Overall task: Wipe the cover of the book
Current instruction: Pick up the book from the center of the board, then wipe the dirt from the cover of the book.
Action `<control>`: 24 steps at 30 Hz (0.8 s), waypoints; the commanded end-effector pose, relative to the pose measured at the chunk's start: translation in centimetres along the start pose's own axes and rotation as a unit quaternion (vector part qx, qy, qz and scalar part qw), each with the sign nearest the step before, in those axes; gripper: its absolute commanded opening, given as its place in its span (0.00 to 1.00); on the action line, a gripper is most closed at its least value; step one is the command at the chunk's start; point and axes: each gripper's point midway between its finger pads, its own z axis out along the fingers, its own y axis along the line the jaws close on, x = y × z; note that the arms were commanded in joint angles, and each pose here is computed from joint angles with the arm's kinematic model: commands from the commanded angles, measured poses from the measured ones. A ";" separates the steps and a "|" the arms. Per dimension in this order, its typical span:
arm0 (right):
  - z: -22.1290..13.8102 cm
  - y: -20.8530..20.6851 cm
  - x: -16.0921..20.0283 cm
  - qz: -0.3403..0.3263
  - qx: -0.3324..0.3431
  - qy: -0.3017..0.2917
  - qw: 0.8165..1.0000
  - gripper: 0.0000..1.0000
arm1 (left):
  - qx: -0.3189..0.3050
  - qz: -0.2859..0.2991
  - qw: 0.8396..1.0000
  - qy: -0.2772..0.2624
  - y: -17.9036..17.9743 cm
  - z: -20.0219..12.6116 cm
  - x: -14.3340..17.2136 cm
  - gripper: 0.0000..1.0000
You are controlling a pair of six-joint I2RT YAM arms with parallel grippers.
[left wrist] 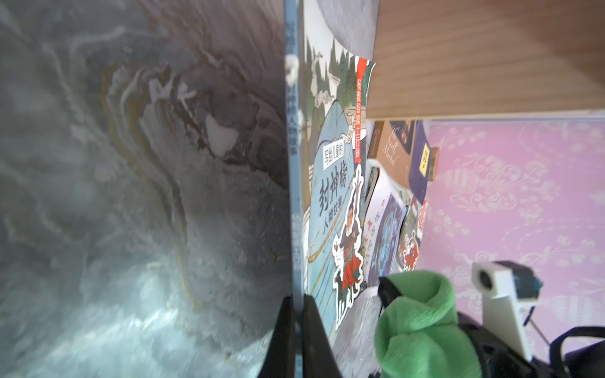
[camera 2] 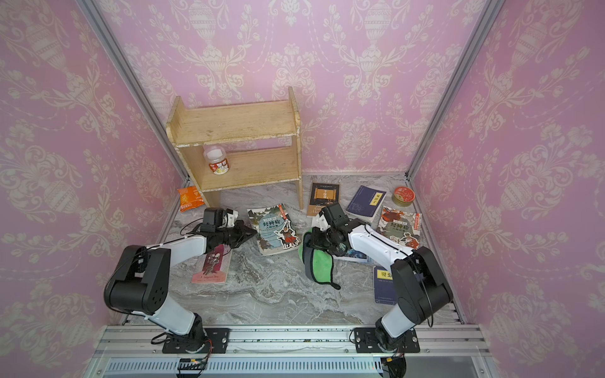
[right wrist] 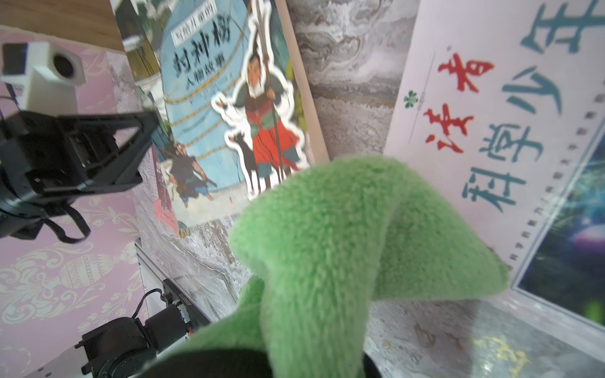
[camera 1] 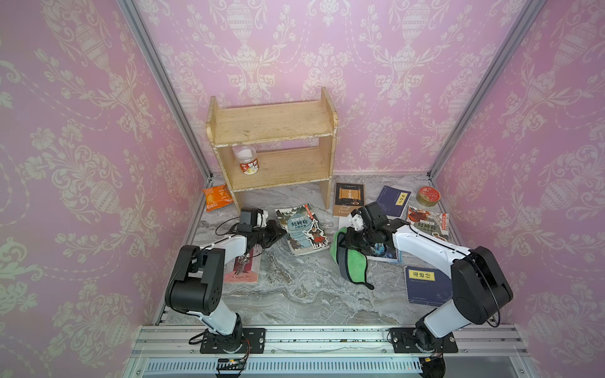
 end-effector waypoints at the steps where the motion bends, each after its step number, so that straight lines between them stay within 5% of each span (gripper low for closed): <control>1: -0.3 0.9 -1.7 -0.015 0.005 -0.007 1.000 0.00 | -0.065 0.024 0.994 0.090 2.1 -1.3 5.6 0.00; 6: 0.1 2.2 -3.4 -0.015 -0.004 -0.013 1.000 0.00 | -0.106 0.078 0.981 0.142 1.6 -1.4 10.0 0.00; 12: 3.5 2.2 -1.0 -0.024 0.015 0.031 0.999 0.00 | -0.111 0.057 0.978 0.165 3.4 -0.6 12.7 0.00; 17: 7.0 2.1 1.1 -0.050 0.069 0.065 0.994 0.00 | -0.100 0.049 0.982 0.150 3.4 0.2 12.5 0.01; 24: 9.8 -1.1 2.6 -0.002 0.109 0.081 0.991 0.00 | -0.064 0.033 0.994 0.085 1.9 0.5 10.7 0.14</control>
